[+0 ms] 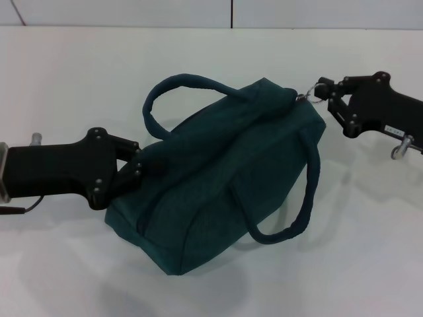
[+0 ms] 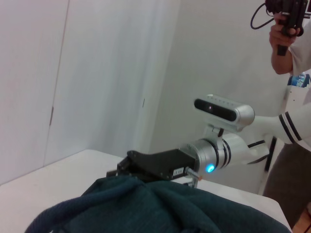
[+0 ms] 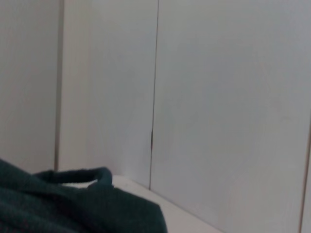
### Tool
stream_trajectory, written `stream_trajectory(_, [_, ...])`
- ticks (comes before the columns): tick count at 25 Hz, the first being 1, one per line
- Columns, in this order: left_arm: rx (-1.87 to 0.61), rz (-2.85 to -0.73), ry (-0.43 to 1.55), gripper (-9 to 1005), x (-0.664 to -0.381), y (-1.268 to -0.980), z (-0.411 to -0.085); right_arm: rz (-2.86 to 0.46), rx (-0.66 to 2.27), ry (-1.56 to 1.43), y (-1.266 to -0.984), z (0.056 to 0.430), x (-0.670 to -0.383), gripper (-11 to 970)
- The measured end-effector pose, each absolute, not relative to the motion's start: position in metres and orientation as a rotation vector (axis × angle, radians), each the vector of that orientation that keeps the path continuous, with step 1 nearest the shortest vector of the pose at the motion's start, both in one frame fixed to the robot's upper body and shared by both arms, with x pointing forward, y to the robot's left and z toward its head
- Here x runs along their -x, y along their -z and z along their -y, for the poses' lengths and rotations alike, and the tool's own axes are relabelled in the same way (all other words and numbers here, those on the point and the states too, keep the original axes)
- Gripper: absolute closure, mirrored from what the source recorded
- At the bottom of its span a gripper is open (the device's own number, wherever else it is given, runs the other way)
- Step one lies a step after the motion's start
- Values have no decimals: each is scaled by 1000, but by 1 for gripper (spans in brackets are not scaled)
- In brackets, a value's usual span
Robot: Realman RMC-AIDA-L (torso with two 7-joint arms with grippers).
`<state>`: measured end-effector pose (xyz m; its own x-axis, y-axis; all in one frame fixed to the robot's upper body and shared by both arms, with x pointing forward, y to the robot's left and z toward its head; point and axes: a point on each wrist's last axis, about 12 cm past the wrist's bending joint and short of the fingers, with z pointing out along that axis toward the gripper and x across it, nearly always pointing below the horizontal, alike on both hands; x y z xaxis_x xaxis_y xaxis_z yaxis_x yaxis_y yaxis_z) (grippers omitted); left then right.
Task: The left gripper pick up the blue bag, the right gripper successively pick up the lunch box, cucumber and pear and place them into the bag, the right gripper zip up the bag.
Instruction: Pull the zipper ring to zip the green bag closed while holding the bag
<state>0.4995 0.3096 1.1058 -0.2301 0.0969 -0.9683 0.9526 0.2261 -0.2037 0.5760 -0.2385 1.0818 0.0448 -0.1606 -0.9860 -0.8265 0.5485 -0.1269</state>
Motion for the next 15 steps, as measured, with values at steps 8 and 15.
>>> stream_trajectory(8, [-1006,-1543,1130,947,-500,-1107,-311,-1451,896,-641,-1083,237,-575,941])
stream_trajectory(15, [-989,-1541,1121,947,-499,-1108,-315,-1360,825,-662,-1095,250,-570,941])
